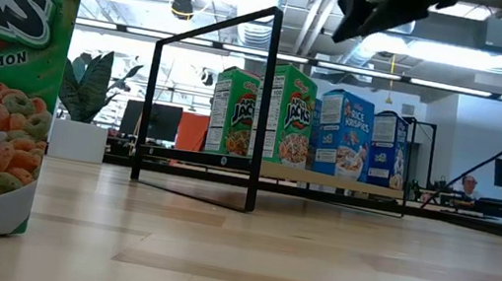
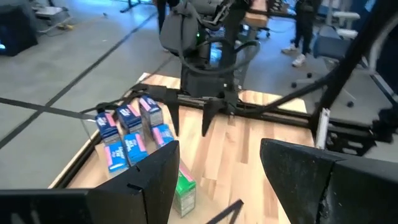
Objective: Stack cereal on shelf
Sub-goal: Put the green cereal box on the shelf aligned with the green cereal boxes
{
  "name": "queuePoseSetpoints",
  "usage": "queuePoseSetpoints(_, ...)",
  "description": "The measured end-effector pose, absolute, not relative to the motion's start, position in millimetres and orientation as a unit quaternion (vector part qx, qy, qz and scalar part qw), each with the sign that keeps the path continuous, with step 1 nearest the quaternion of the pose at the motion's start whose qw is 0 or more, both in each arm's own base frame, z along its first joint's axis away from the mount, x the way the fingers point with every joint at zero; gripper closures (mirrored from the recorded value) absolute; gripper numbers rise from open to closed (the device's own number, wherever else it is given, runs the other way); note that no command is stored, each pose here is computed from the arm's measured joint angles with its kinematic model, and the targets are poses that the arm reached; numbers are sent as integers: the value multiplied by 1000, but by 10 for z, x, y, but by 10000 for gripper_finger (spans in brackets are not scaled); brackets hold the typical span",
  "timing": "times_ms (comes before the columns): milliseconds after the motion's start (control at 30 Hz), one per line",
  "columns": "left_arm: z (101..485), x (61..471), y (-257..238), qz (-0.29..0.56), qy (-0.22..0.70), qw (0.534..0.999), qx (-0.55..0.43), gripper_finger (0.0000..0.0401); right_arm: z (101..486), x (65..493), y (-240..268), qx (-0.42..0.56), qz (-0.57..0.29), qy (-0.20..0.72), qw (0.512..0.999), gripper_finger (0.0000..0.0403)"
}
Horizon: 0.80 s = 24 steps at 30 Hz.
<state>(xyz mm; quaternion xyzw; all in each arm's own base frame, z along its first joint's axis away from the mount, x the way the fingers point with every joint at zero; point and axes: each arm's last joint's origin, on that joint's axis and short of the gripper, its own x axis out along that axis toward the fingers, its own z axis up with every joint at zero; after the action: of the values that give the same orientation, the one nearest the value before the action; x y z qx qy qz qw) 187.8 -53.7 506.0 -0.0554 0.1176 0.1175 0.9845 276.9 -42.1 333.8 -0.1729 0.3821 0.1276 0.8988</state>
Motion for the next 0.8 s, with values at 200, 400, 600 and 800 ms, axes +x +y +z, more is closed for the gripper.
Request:
queuePoseSetpoints(200,5043,1850,-553,70,136,987,-44,186,3245,2953,84,-186,180,371,892,113)
queuePoseSetpoints(400,5023,1790,-571,4,161,986,-52,186,3195,3176,617,-203,195,308,909,113)
queuePoseSetpoints(600,5001,1758,-590,-44,182,980,-62,186,3105,3377,1109,-215,212,275,913,113)
queuePoseSetpoints(800,5010,1755,-590,-43,179,979,-87,186,3045,3685,1463,-221,242,264,907,111)
